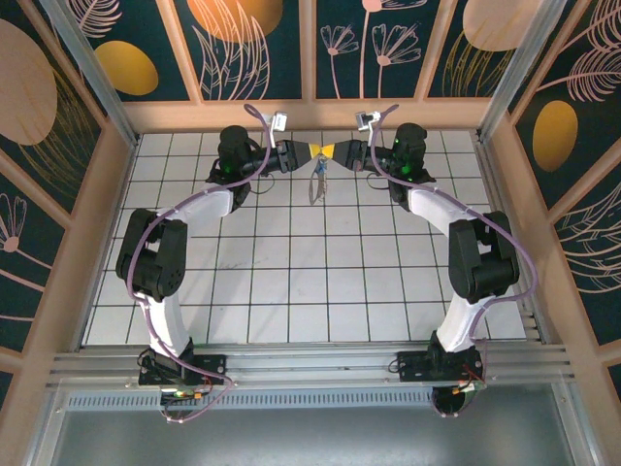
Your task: Put the keys on the keyring
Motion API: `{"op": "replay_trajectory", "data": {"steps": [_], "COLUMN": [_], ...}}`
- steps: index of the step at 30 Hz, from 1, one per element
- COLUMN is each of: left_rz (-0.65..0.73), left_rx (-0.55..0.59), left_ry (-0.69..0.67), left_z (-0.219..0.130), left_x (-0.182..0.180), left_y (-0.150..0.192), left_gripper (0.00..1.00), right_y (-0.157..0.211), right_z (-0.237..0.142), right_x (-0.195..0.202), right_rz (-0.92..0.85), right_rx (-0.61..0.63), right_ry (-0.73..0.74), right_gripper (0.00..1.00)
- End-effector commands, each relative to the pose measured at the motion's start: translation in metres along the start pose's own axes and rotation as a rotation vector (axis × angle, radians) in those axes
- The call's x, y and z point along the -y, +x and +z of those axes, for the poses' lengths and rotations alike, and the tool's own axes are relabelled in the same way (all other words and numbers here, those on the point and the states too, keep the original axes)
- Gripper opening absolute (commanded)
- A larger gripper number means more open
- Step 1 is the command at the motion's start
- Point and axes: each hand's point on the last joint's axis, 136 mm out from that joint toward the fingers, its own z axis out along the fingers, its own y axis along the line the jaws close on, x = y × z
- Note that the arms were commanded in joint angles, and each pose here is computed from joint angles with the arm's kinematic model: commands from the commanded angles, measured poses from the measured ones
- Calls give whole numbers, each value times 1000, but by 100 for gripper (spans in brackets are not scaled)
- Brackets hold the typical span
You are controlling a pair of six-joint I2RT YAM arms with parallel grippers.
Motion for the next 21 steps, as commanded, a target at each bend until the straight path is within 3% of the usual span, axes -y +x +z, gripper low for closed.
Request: {"op": "replay_trajectory", "data": {"steps": [1, 21], "left_rz": [24, 24], "left_rx": [-3, -16], "left_ry": [41, 68], "left_z": [2, 11], "left_x": [6, 13], "left_y": [-1, 5], "left_gripper": [33, 21], "right_y": [-12, -9], "right_z": [5, 7], "right_x": [-12, -10], "right_rz": [-55, -54], "right_rx": [15, 9], "right_ry": [-35, -31], "right_gripper": [0, 0]}}
